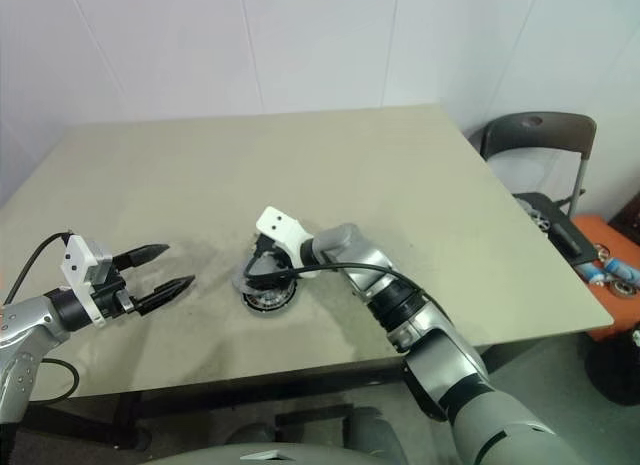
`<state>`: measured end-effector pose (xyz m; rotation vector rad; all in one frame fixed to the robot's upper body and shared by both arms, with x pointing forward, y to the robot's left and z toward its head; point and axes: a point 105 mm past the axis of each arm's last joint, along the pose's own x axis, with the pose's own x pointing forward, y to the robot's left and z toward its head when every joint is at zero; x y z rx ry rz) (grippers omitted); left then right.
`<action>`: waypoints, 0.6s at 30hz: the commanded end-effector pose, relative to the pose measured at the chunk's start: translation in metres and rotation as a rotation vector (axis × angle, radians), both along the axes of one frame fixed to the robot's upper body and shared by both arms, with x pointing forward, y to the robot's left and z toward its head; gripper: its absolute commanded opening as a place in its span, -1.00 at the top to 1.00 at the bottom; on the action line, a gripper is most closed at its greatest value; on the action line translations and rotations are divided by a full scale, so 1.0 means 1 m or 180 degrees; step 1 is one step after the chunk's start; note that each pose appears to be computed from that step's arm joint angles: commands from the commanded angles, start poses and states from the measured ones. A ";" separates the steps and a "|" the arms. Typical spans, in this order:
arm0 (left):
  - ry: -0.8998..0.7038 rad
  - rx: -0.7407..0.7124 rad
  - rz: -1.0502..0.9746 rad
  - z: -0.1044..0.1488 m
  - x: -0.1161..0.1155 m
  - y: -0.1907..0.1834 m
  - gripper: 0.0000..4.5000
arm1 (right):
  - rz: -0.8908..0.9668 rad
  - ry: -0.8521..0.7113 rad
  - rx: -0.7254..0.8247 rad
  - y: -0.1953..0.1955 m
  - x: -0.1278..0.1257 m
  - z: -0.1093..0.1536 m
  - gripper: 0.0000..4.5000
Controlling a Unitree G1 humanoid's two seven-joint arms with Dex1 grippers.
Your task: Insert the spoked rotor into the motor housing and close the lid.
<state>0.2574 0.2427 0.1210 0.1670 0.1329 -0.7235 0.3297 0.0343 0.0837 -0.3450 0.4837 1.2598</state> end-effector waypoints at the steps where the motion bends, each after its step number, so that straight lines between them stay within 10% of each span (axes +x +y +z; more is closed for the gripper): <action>1: -0.0124 0.0001 -0.0011 0.009 0.000 -0.001 -1.00 | 0.0074 -0.0144 -0.0010 0.005 0.001 0.007 -0.97; 5: -0.0123 0.0002 -0.0004 0.009 -0.001 0.000 -1.00 | 0.0071 -0.0130 -0.0035 0.003 0.001 0.004 -0.97; 10: -0.0126 0.0001 0.0006 0.009 0.000 0.001 -1.00 | 0.0095 -0.0124 -0.0025 0.004 0.000 0.004 -0.47; 18: -0.0129 0.0002 0.0005 0.009 0.000 0.001 -1.00 | 0.0136 0.0019 0.0155 0.005 -0.002 0.010 -0.46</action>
